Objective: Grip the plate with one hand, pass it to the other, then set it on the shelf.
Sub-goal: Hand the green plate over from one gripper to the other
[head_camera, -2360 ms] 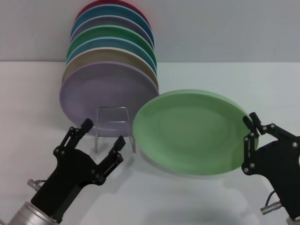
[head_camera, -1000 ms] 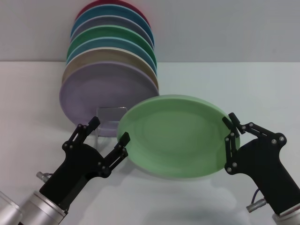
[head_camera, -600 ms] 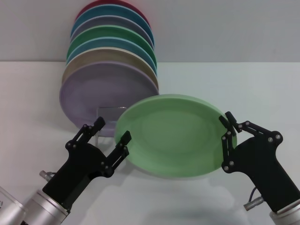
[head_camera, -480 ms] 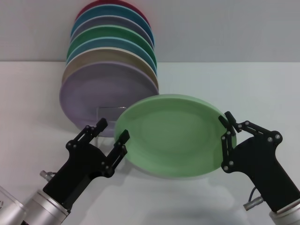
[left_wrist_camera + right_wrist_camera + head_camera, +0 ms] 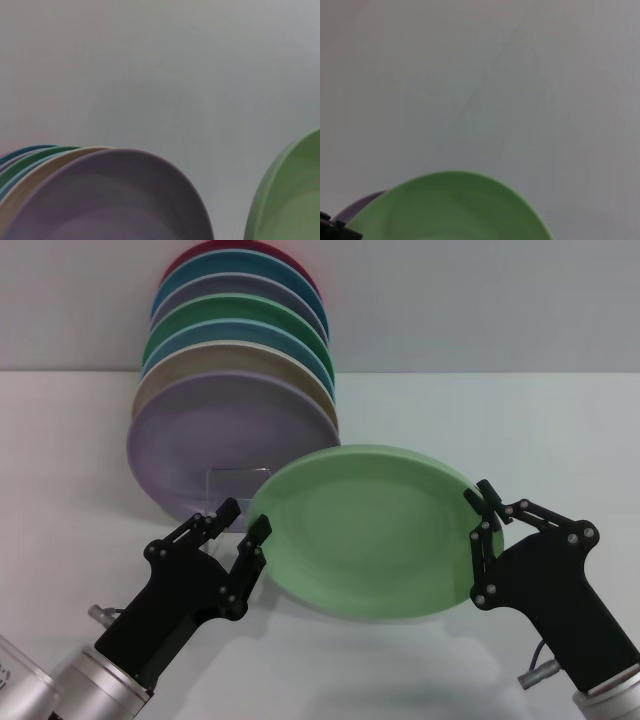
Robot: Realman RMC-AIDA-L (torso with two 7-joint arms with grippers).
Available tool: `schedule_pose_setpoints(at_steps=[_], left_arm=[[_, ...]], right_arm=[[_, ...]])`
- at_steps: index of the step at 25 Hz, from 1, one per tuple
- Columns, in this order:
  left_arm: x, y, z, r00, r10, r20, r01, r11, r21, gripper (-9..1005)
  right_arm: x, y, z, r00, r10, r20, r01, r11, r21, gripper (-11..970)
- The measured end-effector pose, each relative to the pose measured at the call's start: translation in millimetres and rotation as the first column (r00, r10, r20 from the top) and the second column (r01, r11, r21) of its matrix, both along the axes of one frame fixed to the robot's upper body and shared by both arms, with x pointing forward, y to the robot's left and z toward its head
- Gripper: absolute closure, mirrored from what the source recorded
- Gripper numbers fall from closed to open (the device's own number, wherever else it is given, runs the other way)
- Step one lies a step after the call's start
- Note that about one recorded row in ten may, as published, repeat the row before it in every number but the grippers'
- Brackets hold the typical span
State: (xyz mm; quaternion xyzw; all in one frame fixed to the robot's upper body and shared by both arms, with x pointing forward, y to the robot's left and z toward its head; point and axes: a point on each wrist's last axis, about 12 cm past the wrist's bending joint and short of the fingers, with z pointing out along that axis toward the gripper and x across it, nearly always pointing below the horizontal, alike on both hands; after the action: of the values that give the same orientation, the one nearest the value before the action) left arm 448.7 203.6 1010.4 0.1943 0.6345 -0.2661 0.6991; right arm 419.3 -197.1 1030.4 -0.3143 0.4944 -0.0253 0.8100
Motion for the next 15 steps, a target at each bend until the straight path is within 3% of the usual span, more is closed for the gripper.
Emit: schedule_pose_setpoints(at_steps=[15], left_arm=[[-0.6,-1.8,-1.4,1.0,-0.003,-0.008,0.003,1.0,0.009,643]], right_arm=[[-3.4,4.8,1.7,0.999,-0.041,-0.005,0.041,0.999,0.019,939]])
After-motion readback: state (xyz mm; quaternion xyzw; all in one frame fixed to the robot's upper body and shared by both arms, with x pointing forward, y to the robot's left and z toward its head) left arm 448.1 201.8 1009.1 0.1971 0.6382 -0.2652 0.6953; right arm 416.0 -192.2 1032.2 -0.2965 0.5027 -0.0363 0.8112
